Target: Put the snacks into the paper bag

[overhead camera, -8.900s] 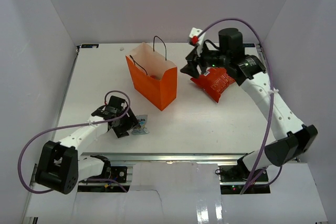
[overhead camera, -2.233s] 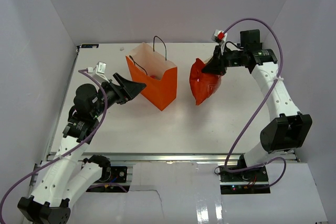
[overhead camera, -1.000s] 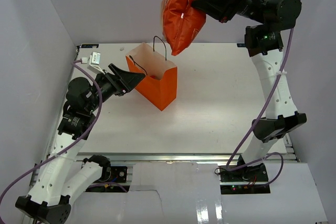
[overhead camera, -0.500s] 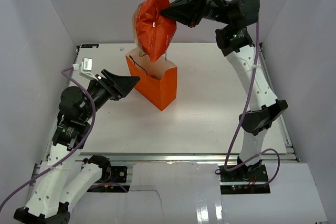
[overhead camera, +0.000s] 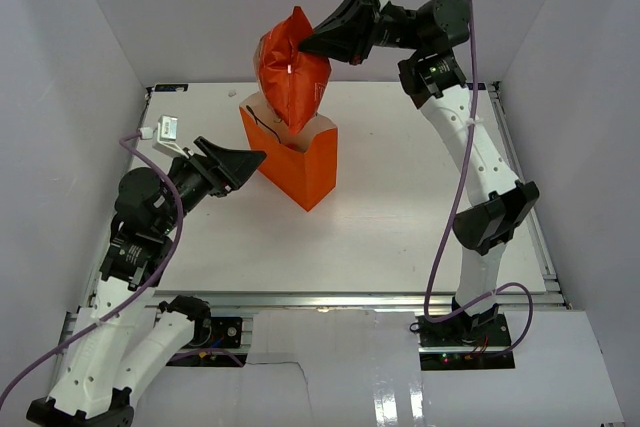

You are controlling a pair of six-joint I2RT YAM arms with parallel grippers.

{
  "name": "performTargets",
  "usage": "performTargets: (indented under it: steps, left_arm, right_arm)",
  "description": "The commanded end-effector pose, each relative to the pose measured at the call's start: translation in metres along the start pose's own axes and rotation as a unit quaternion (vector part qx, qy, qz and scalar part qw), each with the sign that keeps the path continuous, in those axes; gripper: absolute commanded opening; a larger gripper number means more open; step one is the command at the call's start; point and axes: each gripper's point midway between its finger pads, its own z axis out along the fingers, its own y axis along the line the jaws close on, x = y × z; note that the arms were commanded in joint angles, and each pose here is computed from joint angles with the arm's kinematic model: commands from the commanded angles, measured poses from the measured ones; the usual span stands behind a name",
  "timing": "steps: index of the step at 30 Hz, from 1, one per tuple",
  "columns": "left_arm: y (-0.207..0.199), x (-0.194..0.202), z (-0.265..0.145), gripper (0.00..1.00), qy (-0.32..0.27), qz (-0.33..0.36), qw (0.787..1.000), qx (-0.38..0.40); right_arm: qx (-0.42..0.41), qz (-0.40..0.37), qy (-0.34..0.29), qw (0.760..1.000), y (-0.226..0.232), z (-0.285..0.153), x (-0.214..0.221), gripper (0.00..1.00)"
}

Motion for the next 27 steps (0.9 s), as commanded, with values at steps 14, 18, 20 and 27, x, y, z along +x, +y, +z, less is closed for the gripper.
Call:
performTargets:
  steps: [14,18,20,27]
  left_arm:
    - [0.011,0.007,-0.001,0.9,0.004,0.001,1.0,-0.013]
    - [0.011,0.008,-0.002,0.9,0.003,0.003,1.0,-0.012]
    - [0.011,0.008,-0.002,0.9,0.004,0.003,1.0,-0.012]
    - [0.011,0.007,-0.003,0.91,0.001,0.004,1.0,-0.013]
  right_arm:
    - [-0.069,-0.046,0.073,0.994,0.008,-0.008,0.056,0.08]
    - [-0.065,-0.038,0.08,0.994,0.002,-0.01,0.066,0.08]
    - [-0.062,-0.03,0.082,0.994,-0.001,-0.01,0.073,0.08]
    - [-0.037,-0.02,0.094,0.995,-0.015,-0.014,0.094,0.12]
